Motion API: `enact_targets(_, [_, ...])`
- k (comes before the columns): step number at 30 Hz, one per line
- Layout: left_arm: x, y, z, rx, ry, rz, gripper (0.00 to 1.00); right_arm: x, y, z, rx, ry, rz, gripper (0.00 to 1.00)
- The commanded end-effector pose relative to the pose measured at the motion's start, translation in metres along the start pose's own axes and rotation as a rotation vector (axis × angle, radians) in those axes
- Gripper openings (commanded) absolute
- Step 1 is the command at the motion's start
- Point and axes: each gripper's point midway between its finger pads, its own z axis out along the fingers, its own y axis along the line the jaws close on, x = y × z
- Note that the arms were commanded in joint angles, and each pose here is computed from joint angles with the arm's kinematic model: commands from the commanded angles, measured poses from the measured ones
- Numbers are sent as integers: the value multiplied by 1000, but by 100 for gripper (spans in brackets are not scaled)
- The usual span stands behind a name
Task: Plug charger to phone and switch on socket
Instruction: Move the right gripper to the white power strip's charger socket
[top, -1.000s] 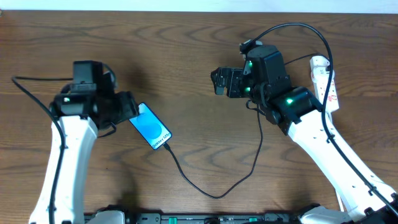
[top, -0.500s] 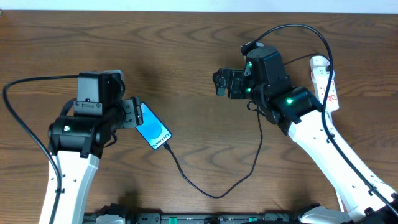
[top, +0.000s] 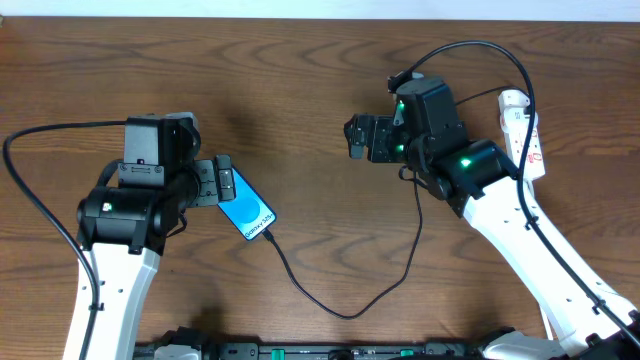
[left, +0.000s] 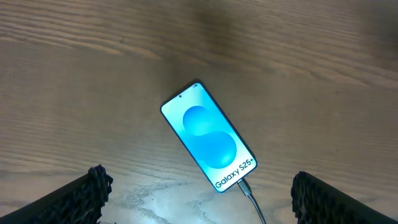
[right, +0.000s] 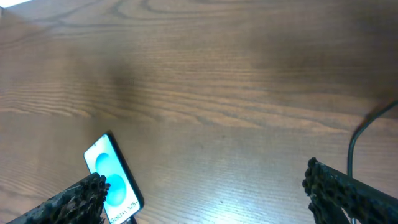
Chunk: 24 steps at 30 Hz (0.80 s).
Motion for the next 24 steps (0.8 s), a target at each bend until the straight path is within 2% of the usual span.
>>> enact_targets(1, [-5, 0, -4, -9, -15, 19, 95, -1, -6, -2, 23, -2, -1, 99])
enact_targets(13, [-5, 0, -4, -9, -15, 19, 95, -1, -15, -4, -27, 46, -45, 99])
enact_targets(20, [-5, 0, -4, -9, -15, 19, 95, -9, -49, -23, -102, 113, 10, 99])
enact_targets(24, [-5, 0, -4, -9, -15, 19, 95, -10, -84, -42, -97, 154, 66, 99])
